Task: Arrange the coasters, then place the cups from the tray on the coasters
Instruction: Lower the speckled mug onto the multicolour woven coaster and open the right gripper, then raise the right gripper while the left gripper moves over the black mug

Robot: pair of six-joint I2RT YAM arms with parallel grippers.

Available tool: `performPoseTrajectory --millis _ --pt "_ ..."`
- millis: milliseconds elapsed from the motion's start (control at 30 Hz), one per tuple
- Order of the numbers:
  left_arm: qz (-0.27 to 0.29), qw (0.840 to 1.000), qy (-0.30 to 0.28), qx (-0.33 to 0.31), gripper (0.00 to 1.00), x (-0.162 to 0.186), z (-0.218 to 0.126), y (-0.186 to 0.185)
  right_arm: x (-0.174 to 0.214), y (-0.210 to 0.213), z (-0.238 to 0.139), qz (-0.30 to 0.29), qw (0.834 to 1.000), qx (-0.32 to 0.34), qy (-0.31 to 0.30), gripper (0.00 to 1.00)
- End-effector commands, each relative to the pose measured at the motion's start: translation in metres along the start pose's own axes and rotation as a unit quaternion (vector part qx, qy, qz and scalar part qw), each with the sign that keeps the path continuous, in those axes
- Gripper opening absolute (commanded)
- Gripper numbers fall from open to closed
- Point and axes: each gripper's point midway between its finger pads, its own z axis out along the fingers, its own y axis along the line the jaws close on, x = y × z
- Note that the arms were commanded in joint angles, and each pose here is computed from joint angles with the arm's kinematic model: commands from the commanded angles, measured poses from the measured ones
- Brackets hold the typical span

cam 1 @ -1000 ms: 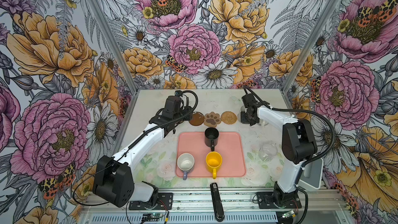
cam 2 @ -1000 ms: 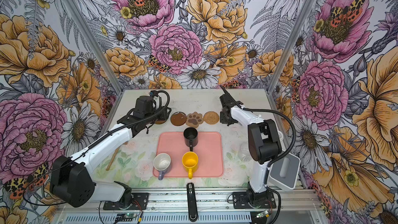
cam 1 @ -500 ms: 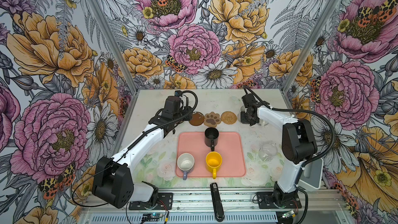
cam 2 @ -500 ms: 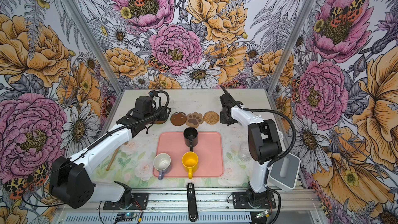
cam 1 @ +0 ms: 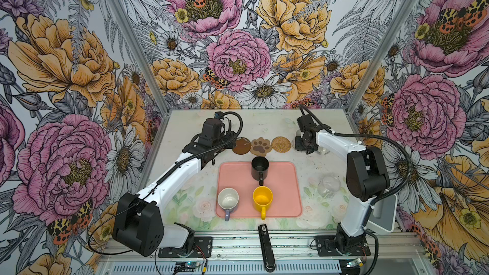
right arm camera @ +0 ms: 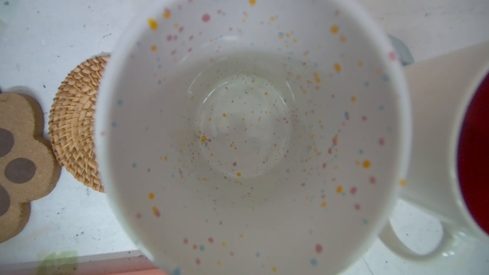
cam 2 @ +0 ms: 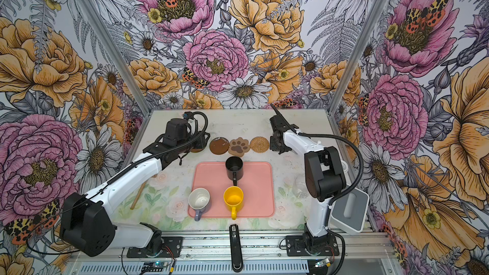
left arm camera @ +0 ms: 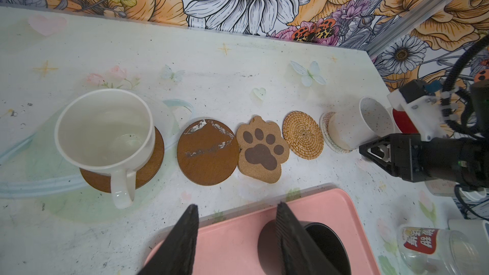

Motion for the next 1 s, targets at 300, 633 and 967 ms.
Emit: performPoseTrajectory --millis 300,633,967 --pt "-0.004 1.0 -0.02 0.018 0.5 -0.01 -0.014 -0.005 -0.002 0.0 -0.021 0.021 0.999 -0.019 -0.029 0.52" --pt "0.005 0.999 -0.008 0.032 0.5 -0.001 -0.014 -0.015 0.017 0.002 -0.052 0.032 0.998 -0.033 -0.048 0.58" --pt "0.042 0.997 0.017 0.057 0.54 0.012 -0.025 -0.041 0.024 0.009 -0.083 0.031 0.995 -0.044 -0.084 0.6"
